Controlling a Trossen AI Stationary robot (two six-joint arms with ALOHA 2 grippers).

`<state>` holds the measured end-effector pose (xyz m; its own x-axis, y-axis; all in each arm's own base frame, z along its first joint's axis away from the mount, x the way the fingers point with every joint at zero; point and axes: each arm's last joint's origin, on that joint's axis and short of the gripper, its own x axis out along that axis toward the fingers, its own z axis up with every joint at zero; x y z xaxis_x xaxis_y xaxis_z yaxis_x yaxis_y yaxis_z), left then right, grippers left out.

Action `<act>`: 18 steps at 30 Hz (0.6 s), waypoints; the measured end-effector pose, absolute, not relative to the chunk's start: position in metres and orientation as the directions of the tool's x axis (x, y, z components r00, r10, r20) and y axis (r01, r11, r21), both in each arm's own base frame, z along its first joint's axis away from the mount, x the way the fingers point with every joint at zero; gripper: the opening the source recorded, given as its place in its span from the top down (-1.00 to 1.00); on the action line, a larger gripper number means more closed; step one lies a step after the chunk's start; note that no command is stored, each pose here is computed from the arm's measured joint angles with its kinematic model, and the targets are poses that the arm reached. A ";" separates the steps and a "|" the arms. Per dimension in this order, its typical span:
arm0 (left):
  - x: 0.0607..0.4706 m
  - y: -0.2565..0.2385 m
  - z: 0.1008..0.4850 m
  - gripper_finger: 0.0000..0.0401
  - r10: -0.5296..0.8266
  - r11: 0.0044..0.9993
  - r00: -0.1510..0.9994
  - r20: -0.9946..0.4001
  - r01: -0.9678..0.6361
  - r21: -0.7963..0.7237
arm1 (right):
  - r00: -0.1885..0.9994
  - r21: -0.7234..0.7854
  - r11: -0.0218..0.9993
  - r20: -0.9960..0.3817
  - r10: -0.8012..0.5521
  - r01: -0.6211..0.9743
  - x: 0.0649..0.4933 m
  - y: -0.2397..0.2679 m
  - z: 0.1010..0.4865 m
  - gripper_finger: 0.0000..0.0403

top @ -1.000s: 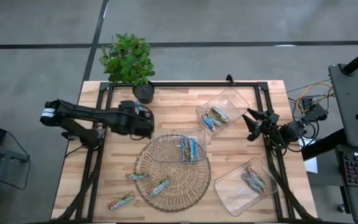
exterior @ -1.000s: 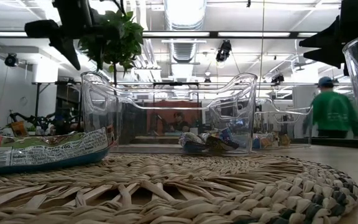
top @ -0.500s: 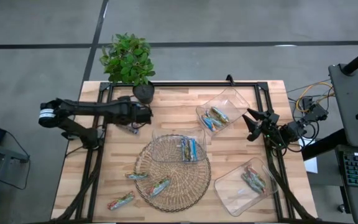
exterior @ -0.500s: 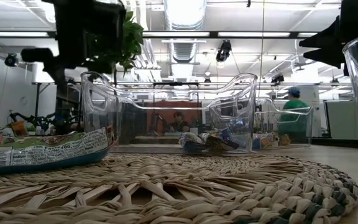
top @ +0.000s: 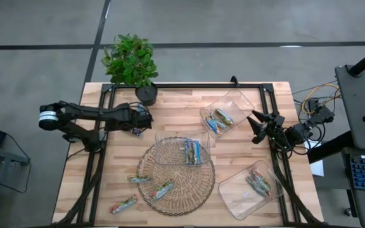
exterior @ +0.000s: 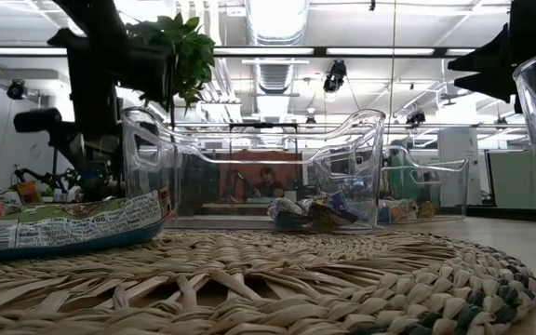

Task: Pick and place Granola Bars by type
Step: Put the red granola bar into the bottom transparent bin

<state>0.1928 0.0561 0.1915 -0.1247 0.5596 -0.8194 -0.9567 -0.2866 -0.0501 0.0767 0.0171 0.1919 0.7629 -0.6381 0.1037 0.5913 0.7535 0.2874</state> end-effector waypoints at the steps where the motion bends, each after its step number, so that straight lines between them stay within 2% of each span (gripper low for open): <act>1: 0.192 0.057 0.189 -0.15 0.561 -0.293 -0.121 -0.819 -0.954 -0.060 | 0.763 0.287 0.753 0.104 -0.638 0.592 0.077 0.017 0.192 -0.04; 18: 0.184 0.067 0.153 -0.15 0.575 -0.319 -0.057 -0.816 -0.934 -0.159 | 0.763 0.287 0.754 0.104 -0.638 0.591 0.077 0.017 0.192 -0.04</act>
<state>0.1844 0.0667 0.1528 -0.0570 0.5755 -0.8158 -0.9344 -0.3186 -0.1595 0.0767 0.0171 0.1920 0.7628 -0.6382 0.1037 0.5914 0.7536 0.2870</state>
